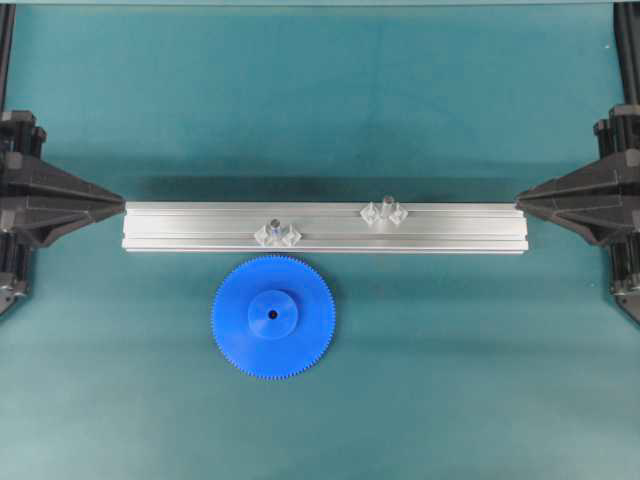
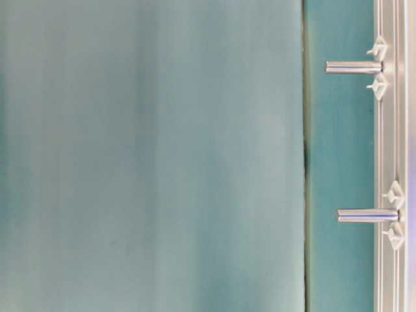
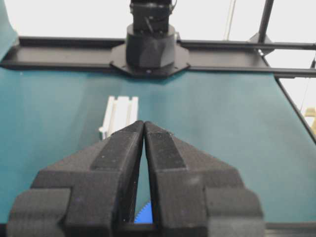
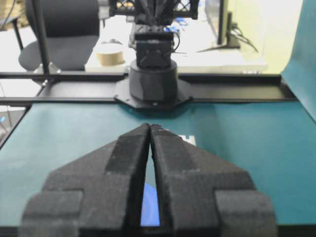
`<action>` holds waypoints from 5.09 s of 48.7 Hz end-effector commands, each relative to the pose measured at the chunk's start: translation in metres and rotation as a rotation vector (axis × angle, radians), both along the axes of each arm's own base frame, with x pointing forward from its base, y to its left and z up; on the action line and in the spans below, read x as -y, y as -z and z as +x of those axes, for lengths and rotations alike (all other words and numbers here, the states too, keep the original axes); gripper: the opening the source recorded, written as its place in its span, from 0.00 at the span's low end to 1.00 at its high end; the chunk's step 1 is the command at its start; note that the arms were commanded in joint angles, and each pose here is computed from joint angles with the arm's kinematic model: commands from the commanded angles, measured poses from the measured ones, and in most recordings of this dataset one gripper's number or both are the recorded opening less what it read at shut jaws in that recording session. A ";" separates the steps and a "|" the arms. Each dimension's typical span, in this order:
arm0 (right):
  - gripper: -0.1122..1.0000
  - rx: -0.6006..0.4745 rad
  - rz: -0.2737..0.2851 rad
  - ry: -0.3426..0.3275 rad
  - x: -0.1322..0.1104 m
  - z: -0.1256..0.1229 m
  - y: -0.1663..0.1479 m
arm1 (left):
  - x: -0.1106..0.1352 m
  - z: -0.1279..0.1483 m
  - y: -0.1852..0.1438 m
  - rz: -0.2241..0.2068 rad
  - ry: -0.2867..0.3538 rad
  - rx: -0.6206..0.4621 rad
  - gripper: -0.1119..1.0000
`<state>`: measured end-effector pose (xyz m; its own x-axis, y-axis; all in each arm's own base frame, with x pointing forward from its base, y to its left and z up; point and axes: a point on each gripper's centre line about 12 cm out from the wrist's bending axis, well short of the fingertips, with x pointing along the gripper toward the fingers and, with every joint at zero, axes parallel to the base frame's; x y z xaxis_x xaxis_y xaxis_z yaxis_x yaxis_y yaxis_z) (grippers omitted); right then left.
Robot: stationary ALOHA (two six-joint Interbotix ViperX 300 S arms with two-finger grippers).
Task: Insert the large gear onto the shaft.
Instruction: 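Move the left gripper over the blue gear's hub, then lower the left gripper and close it on the gear hub, then lift the blue gear with the left gripper and tilt it upright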
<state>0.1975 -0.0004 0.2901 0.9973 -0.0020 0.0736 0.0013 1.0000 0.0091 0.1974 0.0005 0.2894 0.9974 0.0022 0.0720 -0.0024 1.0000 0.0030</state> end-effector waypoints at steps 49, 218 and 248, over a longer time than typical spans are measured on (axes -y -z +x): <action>0.19 -0.486 0.158 0.029 0.001 0.022 0.056 | 0.034 0.135 0.066 0.065 0.105 -0.693 0.09; 0.19 -0.534 0.158 0.045 0.003 -0.005 0.081 | 0.062 0.209 0.155 0.152 0.152 -1.308 0.94; 0.19 -0.542 0.157 0.045 0.003 -0.008 0.086 | 0.063 0.214 0.150 0.151 0.150 -1.328 0.94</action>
